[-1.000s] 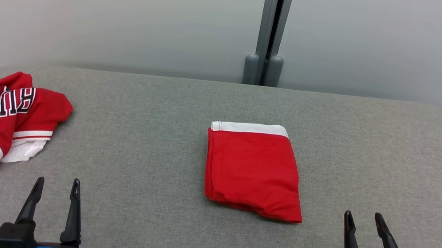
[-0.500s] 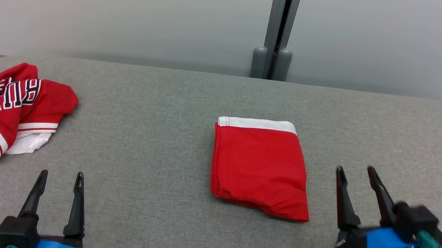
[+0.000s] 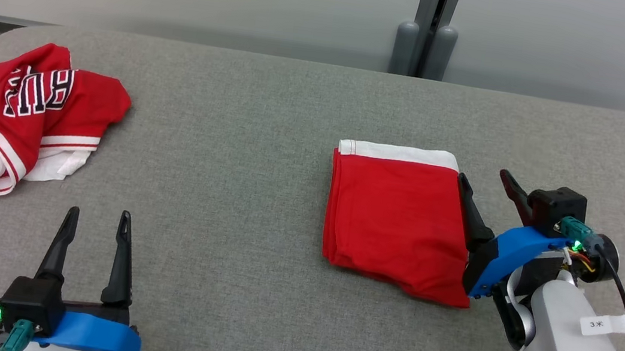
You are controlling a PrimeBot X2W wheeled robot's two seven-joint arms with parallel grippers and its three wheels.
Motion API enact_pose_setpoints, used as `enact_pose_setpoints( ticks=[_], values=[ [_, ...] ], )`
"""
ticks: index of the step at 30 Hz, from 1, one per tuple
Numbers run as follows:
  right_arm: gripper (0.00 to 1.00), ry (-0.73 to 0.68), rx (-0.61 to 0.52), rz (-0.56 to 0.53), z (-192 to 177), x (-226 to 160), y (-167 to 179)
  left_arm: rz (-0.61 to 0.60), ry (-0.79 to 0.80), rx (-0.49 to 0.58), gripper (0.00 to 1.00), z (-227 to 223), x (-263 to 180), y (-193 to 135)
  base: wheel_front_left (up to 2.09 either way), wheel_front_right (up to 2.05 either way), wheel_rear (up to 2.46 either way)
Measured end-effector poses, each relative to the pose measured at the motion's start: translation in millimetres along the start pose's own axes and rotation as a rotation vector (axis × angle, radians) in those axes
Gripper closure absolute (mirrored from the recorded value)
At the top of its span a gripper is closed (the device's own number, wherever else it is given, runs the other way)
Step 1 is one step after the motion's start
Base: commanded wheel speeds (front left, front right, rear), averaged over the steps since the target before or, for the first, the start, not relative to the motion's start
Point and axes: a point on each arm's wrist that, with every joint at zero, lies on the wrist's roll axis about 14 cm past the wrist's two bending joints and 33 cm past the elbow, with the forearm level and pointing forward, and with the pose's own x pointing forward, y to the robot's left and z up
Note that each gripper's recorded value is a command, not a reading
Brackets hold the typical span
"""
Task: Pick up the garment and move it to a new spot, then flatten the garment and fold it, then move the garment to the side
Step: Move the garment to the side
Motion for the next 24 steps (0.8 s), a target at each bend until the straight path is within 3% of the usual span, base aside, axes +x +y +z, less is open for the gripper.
enact_pose_setpoints(
  ticks=[10, 23, 24],
  values=[
    [0.0, 0.216, 0.053, -0.003, -68.2, 9.2, 2.8, 0.013, 0.028, -0.005, 0.0, -9.6, 8.3, 2.2, 0.0, 0.0, 0.0],
    [0.0, 0.309, 0.148, 0.008, -102.7, 8.0, 18.8, -0.002, 0.035, -0.004, 0.0, -12.4, 18.6, -3.0, 0.0, 0.0, 0.0],
    [0.4, 0.311, 0.157, 0.011, -103.4, 8.6, 20.8, -0.002, 0.038, -0.004, 0.0, -13.3, 18.6, -3.0, 0.0, 0.0, 0.0]
  ],
)
